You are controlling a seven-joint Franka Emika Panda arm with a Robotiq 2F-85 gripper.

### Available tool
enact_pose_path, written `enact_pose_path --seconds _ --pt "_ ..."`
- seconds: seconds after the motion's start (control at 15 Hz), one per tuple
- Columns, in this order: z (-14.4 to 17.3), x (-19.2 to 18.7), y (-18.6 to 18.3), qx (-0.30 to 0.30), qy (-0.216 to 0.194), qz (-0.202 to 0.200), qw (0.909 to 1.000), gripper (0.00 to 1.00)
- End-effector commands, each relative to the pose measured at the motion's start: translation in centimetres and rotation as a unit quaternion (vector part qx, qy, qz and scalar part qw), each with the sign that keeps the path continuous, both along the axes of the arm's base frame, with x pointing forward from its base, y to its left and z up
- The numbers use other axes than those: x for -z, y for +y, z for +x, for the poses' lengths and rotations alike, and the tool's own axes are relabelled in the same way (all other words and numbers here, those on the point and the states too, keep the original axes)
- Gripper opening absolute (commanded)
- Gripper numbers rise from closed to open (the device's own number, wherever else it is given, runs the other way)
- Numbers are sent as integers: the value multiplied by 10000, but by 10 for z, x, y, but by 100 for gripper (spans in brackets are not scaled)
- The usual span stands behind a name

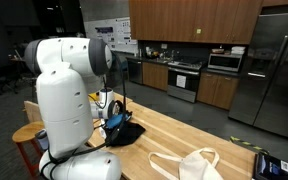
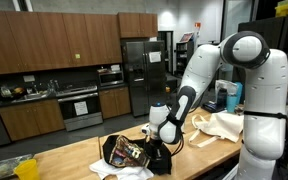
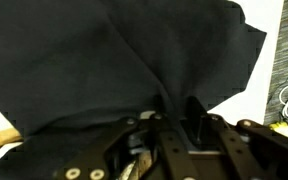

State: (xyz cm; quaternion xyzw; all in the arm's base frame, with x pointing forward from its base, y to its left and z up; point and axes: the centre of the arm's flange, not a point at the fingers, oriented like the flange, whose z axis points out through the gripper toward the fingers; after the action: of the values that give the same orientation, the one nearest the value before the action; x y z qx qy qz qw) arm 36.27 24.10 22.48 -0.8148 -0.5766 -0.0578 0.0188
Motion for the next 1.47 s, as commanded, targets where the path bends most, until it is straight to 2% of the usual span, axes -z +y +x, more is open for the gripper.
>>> enact_pose_path --seconds 0.0,0.27,0.53,0.6,0.8,0.93,1.13,1.4 --pt "7 -15 -10 -176 -213 106 9996 1" --pt "20 -32 -25 -242 -336 150 9990 1" --pt "44 -60 -52 4 -478 216 9986 1" --pt "53 -72 -61 63 -607 218 9979 1" --pt "79 -130 -102 76 -1324 -200 9910 1" --pt "94 -169 -135 160 -1876 -512 9808 1" --pt "105 -234 -196 736 -2526 -802 9614 1" --pt "86 -314 -279 1753 -3060 -917 9312 1"
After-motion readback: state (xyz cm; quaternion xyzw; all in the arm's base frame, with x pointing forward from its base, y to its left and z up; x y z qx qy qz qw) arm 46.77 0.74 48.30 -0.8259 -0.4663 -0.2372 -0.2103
